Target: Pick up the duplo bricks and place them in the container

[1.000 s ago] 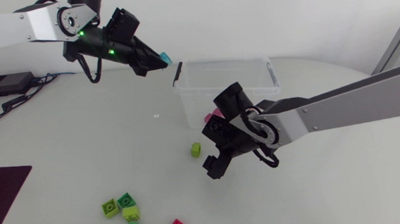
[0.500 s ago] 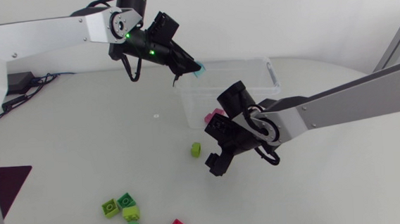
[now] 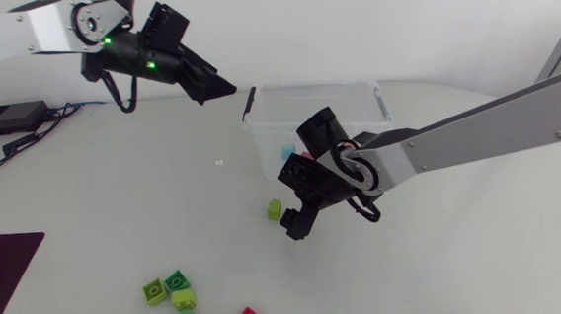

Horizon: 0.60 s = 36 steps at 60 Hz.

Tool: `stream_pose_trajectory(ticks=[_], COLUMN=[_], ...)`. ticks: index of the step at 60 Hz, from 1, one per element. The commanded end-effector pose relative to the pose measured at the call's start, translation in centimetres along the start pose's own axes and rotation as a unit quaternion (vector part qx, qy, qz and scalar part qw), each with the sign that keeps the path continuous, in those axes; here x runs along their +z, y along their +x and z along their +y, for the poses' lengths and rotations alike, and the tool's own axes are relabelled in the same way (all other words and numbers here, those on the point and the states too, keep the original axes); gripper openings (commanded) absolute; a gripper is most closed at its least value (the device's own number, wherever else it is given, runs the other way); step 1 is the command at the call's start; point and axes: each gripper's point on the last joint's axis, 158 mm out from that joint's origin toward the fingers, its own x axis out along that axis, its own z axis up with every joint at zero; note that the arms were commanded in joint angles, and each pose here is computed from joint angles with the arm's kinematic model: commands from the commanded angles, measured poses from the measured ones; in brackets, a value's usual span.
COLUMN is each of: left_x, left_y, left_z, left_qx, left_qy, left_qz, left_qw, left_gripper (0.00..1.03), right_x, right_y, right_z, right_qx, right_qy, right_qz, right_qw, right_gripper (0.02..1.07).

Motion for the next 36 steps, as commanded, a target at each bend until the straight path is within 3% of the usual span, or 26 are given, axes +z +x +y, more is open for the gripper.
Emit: stream_pose_trajectory(ticks=[1, 32, 36], left_x=[-1.2, -10.5, -12.0], left_y=[-2.1, -9.0, -9.6], left_z=[-0.3, -1.7, -1.9], left_qx=[0.007, 0.019, 0.024], left_qy=[0.005, -0.011, -0.015], left_qz=[0.008, 0.091, 0.103], left_qw=[1.0, 0.996, 0.994], left_gripper=[0.98, 0.98, 0.98], right_x=[0.4, 0.9, 1.0], right_y=[0.9, 3.6, 3.8], right_z=[-0.5, 0.2, 0.6], right_qx=[0.006, 0.047, 0.055], right_qy=[-0.017, -0.072, -0.078], right_qz=[0.003, 0.042, 0.048], right_qw=[1.0, 0.995, 0.994], right_gripper=[0.96, 0.96, 0.87])
